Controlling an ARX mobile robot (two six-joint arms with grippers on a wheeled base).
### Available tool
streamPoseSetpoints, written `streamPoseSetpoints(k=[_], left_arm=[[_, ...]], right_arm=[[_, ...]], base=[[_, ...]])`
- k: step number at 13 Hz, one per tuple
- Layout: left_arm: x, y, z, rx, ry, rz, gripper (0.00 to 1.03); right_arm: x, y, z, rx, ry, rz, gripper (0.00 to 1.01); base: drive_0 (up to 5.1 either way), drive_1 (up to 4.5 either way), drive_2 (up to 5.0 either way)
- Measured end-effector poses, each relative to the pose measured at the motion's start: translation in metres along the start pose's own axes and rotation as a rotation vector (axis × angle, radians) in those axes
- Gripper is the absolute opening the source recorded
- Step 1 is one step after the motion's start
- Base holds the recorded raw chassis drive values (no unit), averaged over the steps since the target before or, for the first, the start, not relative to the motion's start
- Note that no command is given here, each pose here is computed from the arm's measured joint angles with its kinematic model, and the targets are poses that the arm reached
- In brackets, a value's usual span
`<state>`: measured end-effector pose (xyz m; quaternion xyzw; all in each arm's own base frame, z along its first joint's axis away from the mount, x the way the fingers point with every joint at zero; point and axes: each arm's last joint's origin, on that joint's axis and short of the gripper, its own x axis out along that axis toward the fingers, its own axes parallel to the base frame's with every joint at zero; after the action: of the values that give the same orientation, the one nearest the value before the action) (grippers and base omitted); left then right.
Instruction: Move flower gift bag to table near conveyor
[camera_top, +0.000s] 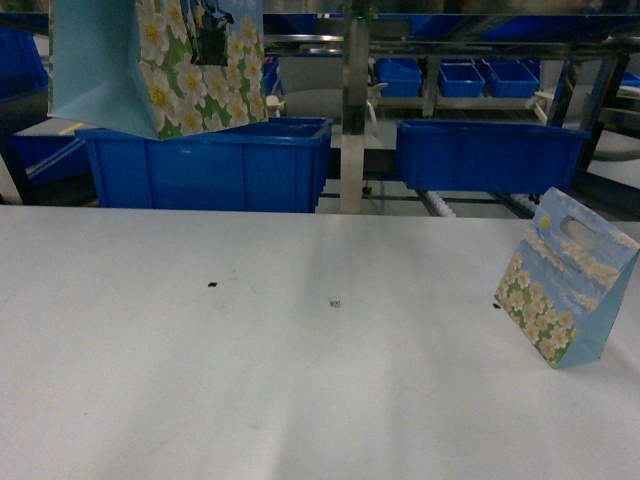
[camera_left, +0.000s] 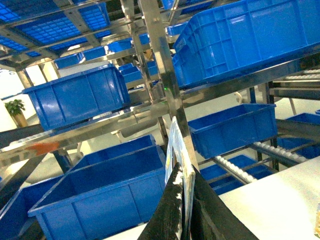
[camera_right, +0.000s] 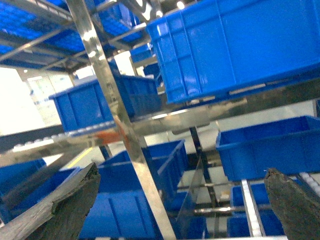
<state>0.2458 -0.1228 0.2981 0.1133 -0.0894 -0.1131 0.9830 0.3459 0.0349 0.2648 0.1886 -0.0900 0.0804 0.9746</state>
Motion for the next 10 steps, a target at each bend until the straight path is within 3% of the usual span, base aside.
streamPoseSetpoints(k=[1,2,7,10], left_arm=[[0.001,0.001,0.000,-0.003,-0.013,0.016,0.02],[0.004,0.004,-0.004,-0.008,-0.041,0.033,0.02],[0.016,0.019,-0.065,0.020,0.024,0.119,0.02],[0.001,0.016,-0.115,0.046,0.138,0.139,0.02]], right_arm=[[-0.001,0.003,0.008,0.019,-0.024,0.008,0.98],[-0.001,0.001,0.004,0.029,-0.007,0.001,0.98],[0.000,0.000,0.000,0.040,0.005,-0.004,0.98],[0.000,0.000,0.000,0.042,0.006,-0.004,0.98]], base=[[0.0,0.00,0.0],[0.0,0.00,0.0],[0.0,0.00,0.0],[0.0,0.00,0.0]])
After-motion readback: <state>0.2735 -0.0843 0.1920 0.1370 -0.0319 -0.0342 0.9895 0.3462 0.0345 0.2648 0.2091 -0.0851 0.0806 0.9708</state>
